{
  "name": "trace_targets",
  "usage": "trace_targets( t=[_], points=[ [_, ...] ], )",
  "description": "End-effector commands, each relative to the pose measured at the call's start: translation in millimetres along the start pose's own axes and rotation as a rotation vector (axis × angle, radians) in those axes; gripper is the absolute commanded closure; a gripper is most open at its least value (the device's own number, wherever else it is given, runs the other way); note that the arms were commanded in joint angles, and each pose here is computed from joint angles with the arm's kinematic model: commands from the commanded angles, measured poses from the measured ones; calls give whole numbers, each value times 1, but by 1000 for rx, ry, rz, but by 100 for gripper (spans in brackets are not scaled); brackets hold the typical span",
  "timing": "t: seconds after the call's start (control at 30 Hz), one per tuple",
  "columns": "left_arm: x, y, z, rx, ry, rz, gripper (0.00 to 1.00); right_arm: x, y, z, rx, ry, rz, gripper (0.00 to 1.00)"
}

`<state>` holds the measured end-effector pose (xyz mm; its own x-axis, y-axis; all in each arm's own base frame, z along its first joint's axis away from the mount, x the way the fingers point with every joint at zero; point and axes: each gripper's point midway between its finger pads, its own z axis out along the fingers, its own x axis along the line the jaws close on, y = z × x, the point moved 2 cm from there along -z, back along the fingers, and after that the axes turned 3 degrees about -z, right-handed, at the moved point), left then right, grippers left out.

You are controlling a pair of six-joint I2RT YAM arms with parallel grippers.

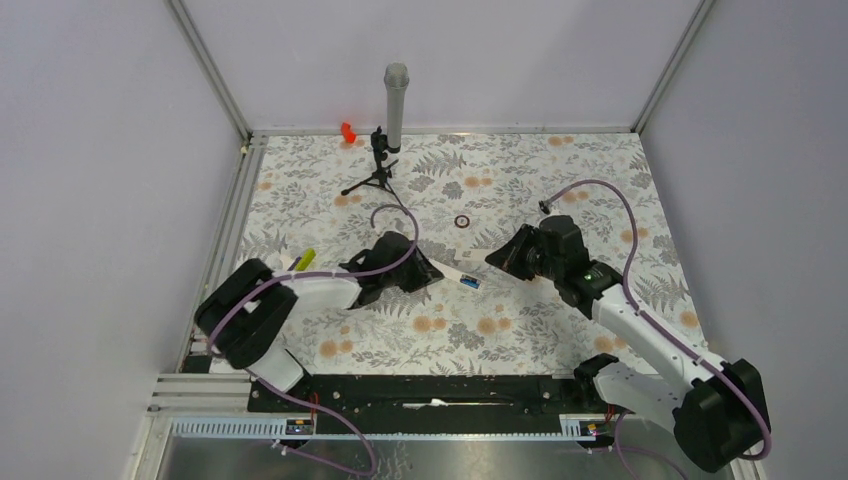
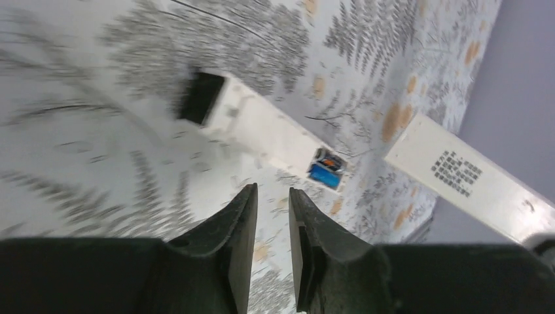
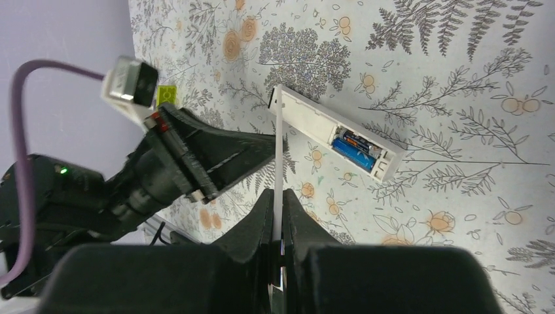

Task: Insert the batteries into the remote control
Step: Adjust the remote control at the center of the board, then load the battery cover into the remote control.

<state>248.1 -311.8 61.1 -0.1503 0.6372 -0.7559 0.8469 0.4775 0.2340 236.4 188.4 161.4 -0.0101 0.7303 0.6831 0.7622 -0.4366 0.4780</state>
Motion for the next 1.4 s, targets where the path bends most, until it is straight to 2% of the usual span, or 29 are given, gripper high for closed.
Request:
trace_targets(
  t=[0.0,0.1,0.23,0.37,0.6,0.8,1.07,1.37],
  points=[
    [10,38,-37,-141,53,67,74,12,4,14,11,66,53,100],
    [23,62,-56,-185,110,86,70,21,-2,27,67,133,86,100],
    [26,92,-73,-208,92,71,51,25,-10,42,118,184,138,100],
    [20,101,-75,-152,27,81,32,18,-14,56,135,162,189,100],
    [7,91,-59,-32,-72,123,17,13,-21,74,151,191,325,100],
    [10,87,-49,10,-78,110,17,1,-27,81,151,146,371,100],
    [14,83,-33,45,-101,63,29,-22,-37,81,129,59,429,100],
    [17,84,-24,46,-104,39,34,-46,-59,85,179,-18,460,100]
  ],
)
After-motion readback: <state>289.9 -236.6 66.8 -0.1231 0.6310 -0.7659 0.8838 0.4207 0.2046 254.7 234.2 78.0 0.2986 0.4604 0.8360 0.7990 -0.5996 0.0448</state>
